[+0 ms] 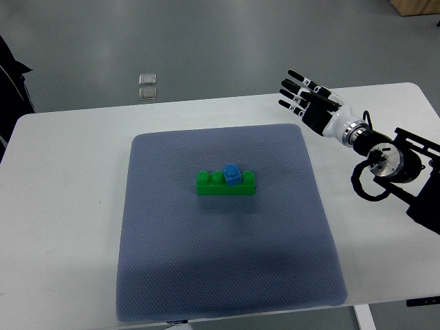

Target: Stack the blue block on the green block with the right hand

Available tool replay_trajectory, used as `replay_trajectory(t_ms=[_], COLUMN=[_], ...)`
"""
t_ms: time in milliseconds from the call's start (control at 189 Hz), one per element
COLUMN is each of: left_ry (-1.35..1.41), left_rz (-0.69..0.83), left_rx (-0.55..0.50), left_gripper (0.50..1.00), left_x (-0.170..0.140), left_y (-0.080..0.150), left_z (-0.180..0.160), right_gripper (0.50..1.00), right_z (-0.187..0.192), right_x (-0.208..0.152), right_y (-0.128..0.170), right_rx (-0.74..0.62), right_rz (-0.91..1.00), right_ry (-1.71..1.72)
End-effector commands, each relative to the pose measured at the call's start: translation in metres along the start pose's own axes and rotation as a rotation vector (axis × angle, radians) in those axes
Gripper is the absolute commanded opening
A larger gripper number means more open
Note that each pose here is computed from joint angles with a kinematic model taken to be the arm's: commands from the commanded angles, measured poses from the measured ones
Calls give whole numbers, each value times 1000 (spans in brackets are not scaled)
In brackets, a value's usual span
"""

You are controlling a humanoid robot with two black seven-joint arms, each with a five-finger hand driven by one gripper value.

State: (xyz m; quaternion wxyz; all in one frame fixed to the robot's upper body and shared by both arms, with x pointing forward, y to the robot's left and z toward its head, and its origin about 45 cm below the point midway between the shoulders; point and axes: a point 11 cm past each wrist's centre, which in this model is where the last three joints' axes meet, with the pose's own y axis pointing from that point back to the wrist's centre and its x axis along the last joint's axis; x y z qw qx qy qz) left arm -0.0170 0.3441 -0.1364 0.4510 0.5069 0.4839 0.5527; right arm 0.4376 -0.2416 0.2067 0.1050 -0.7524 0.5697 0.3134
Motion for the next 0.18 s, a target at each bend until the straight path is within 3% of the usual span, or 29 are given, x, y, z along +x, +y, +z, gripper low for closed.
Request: replay_trajectory(t_ms=[0,175], left_ry=[0,0], left_rz=[0,0], left_rx=[0,0], left_gripper=[1000,1000], left_x=[0,0], left_y=[0,0], left_z=[0,0], right_gripper=[919,919], right_z=[3,9], right_x=[-2,-1], right_y=[1,2], right_rx=[-5,-17], right_rz=[-30,-38], right_ry=[-7,-2])
